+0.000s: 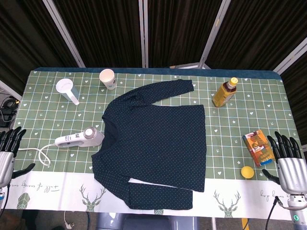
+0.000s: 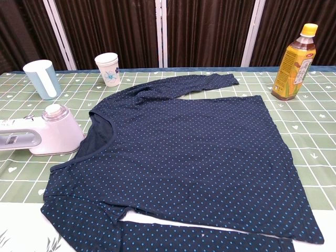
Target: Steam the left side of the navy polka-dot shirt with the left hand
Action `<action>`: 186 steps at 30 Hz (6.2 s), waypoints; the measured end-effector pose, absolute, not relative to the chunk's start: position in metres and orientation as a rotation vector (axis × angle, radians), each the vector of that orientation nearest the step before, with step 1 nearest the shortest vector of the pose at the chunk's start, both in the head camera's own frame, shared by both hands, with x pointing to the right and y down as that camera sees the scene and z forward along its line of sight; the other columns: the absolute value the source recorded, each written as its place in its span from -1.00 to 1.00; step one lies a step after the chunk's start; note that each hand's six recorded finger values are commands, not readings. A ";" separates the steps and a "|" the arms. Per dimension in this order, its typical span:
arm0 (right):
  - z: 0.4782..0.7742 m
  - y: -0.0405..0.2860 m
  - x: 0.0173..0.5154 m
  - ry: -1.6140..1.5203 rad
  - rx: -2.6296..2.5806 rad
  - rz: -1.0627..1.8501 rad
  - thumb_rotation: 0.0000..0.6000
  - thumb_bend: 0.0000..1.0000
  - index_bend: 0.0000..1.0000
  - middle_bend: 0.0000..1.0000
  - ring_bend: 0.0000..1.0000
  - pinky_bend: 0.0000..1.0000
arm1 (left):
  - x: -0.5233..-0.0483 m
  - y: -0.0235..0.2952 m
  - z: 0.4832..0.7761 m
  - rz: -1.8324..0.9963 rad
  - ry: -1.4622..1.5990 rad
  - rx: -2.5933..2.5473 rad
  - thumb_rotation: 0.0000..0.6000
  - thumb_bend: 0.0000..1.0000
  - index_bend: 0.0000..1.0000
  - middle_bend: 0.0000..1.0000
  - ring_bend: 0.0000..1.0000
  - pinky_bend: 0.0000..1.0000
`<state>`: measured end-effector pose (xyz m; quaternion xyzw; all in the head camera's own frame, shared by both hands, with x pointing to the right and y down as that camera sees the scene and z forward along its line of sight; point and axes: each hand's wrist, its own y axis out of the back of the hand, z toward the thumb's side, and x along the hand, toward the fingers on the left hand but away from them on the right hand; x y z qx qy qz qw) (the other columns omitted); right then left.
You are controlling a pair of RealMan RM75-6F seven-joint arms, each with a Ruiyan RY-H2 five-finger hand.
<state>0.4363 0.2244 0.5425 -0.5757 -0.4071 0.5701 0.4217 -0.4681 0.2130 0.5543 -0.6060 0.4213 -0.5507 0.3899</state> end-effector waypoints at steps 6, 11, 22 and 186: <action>0.542 0.225 0.436 -1.023 -1.451 1.428 1.00 -1.00 -1.00 -1.00 -1.00 -1.00 | -0.469 0.213 0.556 -1.407 1.065 -1.540 1.00 -1.00 -1.00 -1.00 -1.00 -1.00; 0.544 0.225 0.436 -1.021 -1.470 1.431 1.00 -1.00 -1.00 -1.00 -1.00 -1.00 | -0.469 0.213 0.562 -1.420 1.049 -1.549 1.00 -1.00 -1.00 -1.00 -1.00 -1.00; 0.553 0.224 0.432 -0.993 -1.511 1.442 1.00 -1.00 -1.00 -1.00 -1.00 -1.00 | -0.446 0.180 0.612 -1.445 0.997 -1.646 1.00 -0.99 -1.00 -1.00 -1.00 -1.00; 0.554 0.213 0.469 -1.114 -1.510 1.554 1.00 -1.00 -1.00 -1.00 -1.00 -1.00 | -0.155 0.142 0.718 -0.989 0.463 -2.117 1.00 0.44 0.85 0.69 0.61 0.95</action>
